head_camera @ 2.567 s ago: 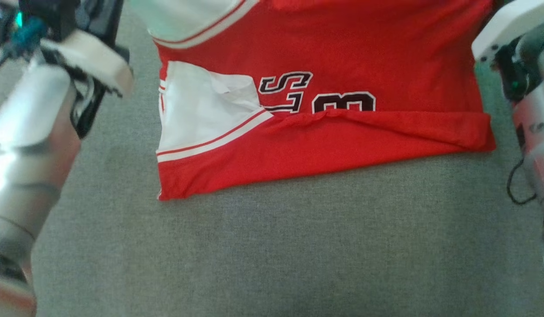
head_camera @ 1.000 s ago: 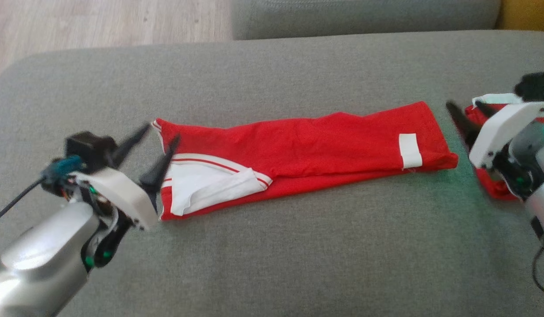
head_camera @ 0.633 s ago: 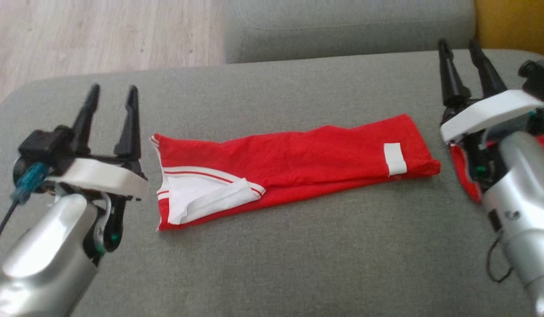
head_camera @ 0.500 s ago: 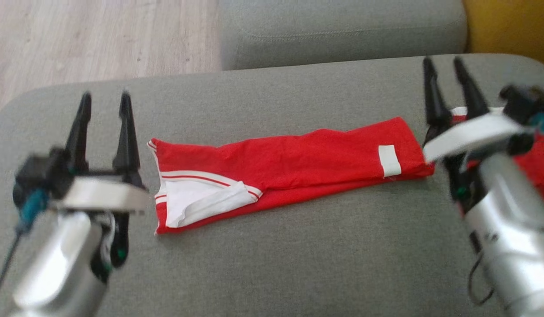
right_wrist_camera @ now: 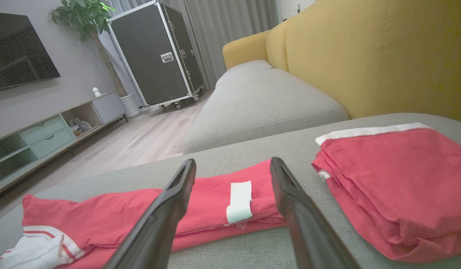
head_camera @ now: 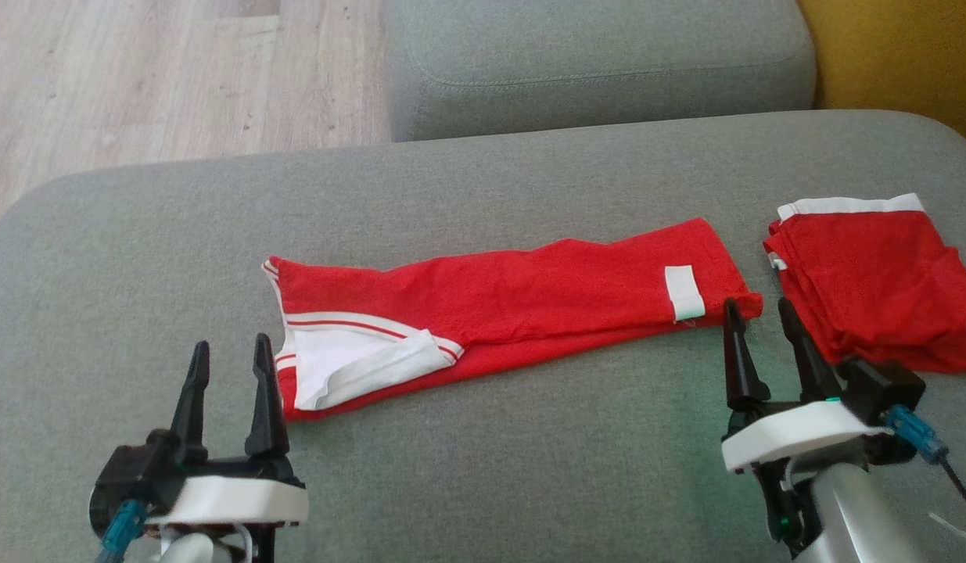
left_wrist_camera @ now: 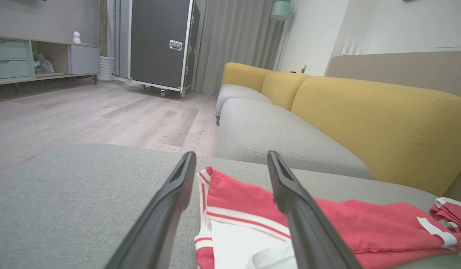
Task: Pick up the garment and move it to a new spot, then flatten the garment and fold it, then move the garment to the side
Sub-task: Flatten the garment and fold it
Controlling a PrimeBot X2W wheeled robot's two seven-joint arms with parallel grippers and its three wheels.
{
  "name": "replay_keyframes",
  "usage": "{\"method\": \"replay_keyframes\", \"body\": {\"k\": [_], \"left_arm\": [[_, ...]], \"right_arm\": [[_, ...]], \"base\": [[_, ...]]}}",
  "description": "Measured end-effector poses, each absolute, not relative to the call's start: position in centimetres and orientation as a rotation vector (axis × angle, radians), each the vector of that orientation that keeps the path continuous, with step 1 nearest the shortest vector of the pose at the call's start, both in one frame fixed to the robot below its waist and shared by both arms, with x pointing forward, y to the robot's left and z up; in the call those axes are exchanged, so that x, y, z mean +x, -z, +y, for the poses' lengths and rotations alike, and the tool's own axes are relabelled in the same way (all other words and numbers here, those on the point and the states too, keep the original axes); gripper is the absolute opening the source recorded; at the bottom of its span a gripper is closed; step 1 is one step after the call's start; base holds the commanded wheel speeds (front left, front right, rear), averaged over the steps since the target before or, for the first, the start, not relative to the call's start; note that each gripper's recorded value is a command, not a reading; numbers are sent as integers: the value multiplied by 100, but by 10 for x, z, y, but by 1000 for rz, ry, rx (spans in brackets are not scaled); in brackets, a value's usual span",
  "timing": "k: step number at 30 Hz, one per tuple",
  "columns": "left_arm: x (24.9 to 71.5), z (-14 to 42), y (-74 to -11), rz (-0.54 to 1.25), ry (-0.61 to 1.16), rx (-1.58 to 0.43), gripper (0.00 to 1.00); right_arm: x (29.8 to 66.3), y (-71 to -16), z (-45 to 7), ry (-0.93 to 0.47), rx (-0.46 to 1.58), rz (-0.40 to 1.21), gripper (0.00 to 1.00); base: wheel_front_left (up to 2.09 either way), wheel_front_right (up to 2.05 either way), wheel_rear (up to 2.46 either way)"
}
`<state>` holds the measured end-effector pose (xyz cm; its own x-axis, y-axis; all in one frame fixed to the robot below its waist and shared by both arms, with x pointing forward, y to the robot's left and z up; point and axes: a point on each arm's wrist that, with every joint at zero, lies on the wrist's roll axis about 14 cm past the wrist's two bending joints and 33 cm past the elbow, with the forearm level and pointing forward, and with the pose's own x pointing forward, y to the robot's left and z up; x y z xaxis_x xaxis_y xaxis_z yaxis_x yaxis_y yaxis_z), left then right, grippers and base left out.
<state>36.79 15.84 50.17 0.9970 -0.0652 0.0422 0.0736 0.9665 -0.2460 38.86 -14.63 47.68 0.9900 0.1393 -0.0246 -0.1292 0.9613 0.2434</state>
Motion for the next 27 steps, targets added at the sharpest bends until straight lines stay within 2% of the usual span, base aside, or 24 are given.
{"method": "replay_keyframes", "body": {"k": [6,11,17,23,27], "left_arm": [[370,162,-496,-31,81,-232,100],[380,162,-494,-29,90,-225,100],[390,164,-480,7,87,-224,100],[401,173,-475,17,68,-211,100],[401,177,-471,28,56,-216,100]], "right_arm": [[398,-473,-140,-151,230,54,100],[422,-457,-157,-99,175,129,100],[455,-422,-182,-5,150,298,100],[457,-369,-177,15,158,511,100],[465,-361,-168,0,170,546,100]], "base": [[0,0,0],[0,0,0],[0,0,0],[0,0,0],[0,0,0]]}}
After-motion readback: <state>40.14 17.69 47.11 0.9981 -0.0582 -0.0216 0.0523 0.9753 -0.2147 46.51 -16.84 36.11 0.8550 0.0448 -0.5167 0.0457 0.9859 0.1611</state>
